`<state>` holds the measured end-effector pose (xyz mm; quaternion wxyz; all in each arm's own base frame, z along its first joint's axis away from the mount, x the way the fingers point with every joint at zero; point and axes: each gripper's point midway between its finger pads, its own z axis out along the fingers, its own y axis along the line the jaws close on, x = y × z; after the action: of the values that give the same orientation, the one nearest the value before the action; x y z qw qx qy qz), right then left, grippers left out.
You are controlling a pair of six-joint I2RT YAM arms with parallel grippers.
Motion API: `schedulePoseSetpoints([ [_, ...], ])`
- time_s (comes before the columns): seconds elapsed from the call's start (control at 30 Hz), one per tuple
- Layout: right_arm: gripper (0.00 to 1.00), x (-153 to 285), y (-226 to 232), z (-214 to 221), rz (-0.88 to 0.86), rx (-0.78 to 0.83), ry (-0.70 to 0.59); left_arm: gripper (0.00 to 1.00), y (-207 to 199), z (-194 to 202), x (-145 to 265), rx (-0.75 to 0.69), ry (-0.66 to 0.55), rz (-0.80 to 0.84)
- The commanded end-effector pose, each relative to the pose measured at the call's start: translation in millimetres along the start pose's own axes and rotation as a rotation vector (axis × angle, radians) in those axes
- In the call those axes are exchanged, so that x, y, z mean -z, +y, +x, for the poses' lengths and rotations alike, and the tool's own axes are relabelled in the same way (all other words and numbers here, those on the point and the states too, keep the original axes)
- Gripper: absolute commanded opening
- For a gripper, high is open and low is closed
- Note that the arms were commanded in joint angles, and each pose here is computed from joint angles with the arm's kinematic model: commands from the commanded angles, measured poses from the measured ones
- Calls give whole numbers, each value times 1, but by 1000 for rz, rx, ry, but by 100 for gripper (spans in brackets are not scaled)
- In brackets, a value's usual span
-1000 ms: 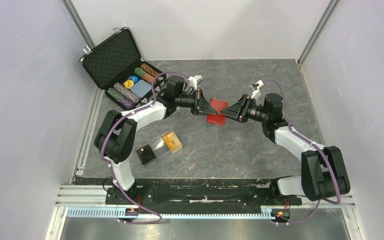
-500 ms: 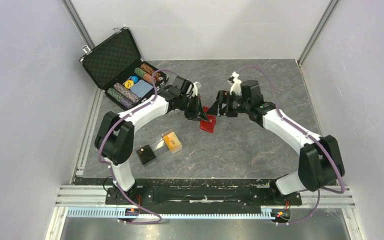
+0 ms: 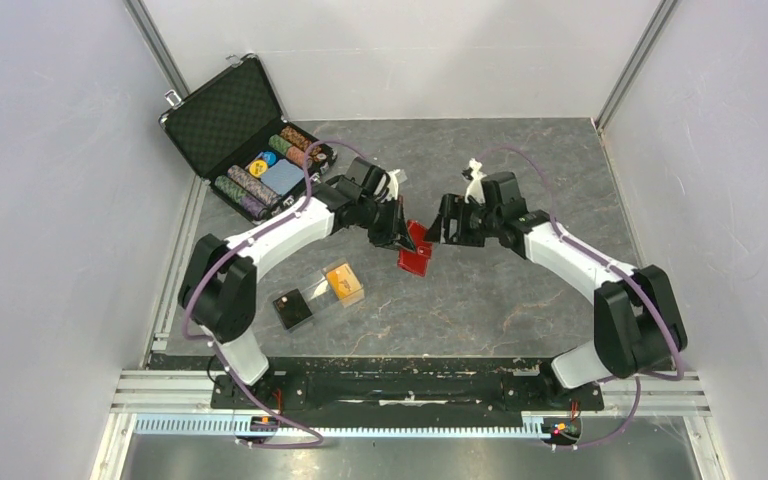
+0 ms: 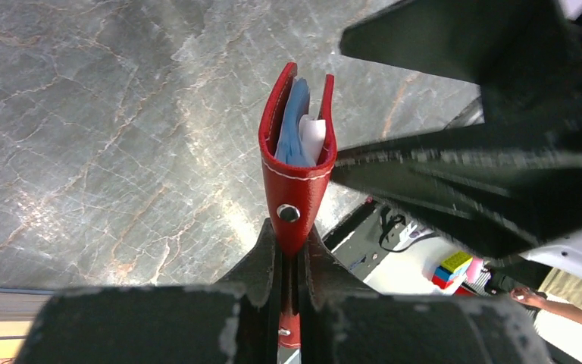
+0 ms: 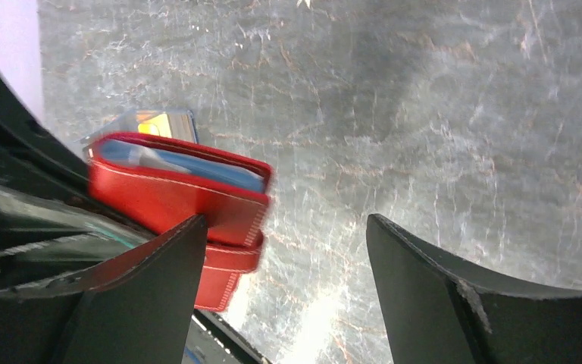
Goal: Put the credit cards into the card holder
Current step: Open the card holder.
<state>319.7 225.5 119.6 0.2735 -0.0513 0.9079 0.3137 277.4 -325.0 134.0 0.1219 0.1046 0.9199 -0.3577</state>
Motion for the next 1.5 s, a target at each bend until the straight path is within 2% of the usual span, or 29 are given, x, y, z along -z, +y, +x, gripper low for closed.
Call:
schedulePoseSetpoints([
  [0.0, 80, 17, 23, -5, -260, -74, -93, 2, -41, -11, 25, -122, -95, 170],
  [0.1, 79, 32, 38, -11, -415, -76, -137, 2, -51, -10, 32, -156, -119, 227],
  [0.27, 76, 50, 62, -21, -559, -21, -178, 2, -69, -7, 38, -172, -130, 344],
  [0.37, 64, 65, 80, -27, -677, -34, -223, 3, -76, -4, 38, -171, -115, 402],
  [0.4, 53, 70, 85, -29, -711, -33, -243, 3, -77, -3, 38, -169, -113, 406],
  [0.5, 8, 78, 93, -30, -775, -55, -257, 5, -75, -4, 38, -169, -120, 395],
  [0.53, 0, 79, 94, -31, -772, -48, -263, 10, -74, -4, 39, -168, -124, 389],
  [0.63, 0, 73, 87, -37, -692, -3, -270, 34, -66, -7, 41, -156, -140, 366],
  [0.73, 0, 76, 83, -49, -632, 34, -299, 49, -57, -12, 47, -120, -162, 387],
  [0.83, 0, 84, 87, -57, -659, 23, -324, 59, -59, -11, 53, -102, -179, 476],
  [0.9, 0, 85, 90, -57, -688, 10, -317, 60, -64, -7, 54, -106, -167, 528],
  [0.97, 0, 87, 92, -58, -710, -1, -321, 58, -69, -6, 55, -108, -162, 567],
  [1.07, 0, 86, 91, -61, -700, -8, -330, 49, -70, -4, 58, -118, -162, 579],
  [1.27, 0, 75, 78, -65, -618, -8, -321, 39, -71, -2, 65, -142, -168, 577],
  [1.3, 0, 75, 78, -66, -609, -8, -322, 34, -71, -2, 65, -146, -168, 575],
  [1.4, 0, 71, 74, -67, -581, -16, -316, 9, -70, -1, 66, -149, -160, 561],
  [1.43, 5, 69, 71, -68, -556, -15, -316, 3, -67, -1, 64, -145, -154, 544],
  [1.47, 15, 67, 67, -69, -525, -15, -313, 2, -63, -2, 63, -144, -155, 518],
])
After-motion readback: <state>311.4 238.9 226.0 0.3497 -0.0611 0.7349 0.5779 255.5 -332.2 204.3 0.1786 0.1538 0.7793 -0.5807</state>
